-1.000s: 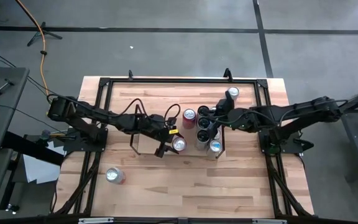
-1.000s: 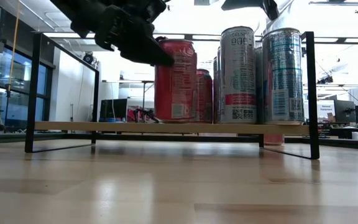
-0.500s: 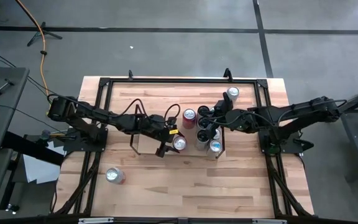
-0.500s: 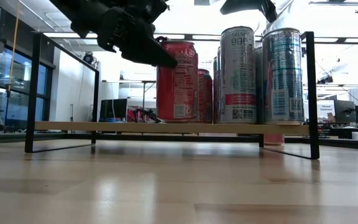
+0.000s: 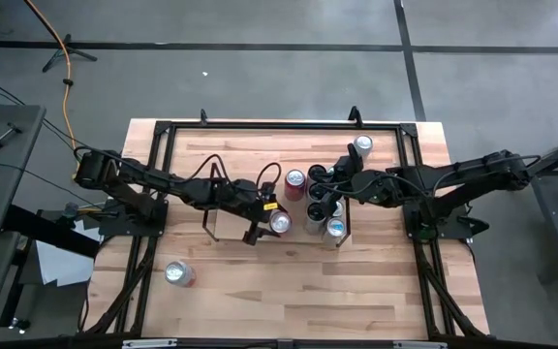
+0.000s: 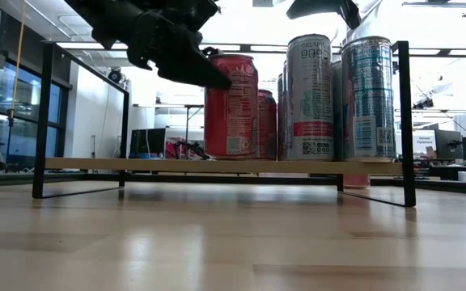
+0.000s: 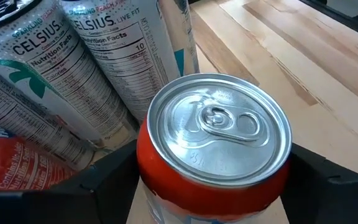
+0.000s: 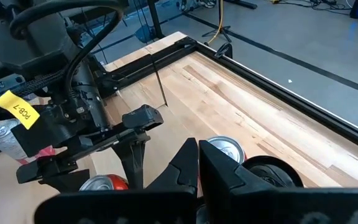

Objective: Place canned beverage on shelf
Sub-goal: Put the orange soda can aligned with the other orange soda can on the shelf

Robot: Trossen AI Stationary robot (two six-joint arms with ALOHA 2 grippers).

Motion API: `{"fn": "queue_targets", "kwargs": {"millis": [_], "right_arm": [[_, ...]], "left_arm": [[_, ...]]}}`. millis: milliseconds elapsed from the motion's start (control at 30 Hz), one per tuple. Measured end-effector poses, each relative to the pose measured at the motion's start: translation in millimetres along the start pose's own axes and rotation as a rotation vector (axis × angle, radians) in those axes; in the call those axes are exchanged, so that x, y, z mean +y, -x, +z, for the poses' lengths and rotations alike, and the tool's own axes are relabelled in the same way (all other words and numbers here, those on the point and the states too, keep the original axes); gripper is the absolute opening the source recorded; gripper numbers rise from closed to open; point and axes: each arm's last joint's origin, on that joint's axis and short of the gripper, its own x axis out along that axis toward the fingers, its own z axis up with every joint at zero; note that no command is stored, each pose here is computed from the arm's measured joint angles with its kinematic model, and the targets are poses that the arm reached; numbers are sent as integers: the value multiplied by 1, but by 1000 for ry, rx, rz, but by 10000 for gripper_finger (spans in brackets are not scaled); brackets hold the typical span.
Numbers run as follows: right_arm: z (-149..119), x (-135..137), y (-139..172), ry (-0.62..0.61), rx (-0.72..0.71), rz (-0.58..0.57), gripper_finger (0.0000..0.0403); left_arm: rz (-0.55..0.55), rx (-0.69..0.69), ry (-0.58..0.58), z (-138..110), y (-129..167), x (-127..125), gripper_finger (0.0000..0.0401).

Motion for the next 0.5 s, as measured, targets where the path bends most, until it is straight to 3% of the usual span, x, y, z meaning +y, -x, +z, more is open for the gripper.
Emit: {"fn": "queue_targets", "kwargs": {"millis": [500], "right_arm": [[0,0,0,-1,0,1,0]], "left_arm": [[31,7,-2,0,0,1,369]]}}
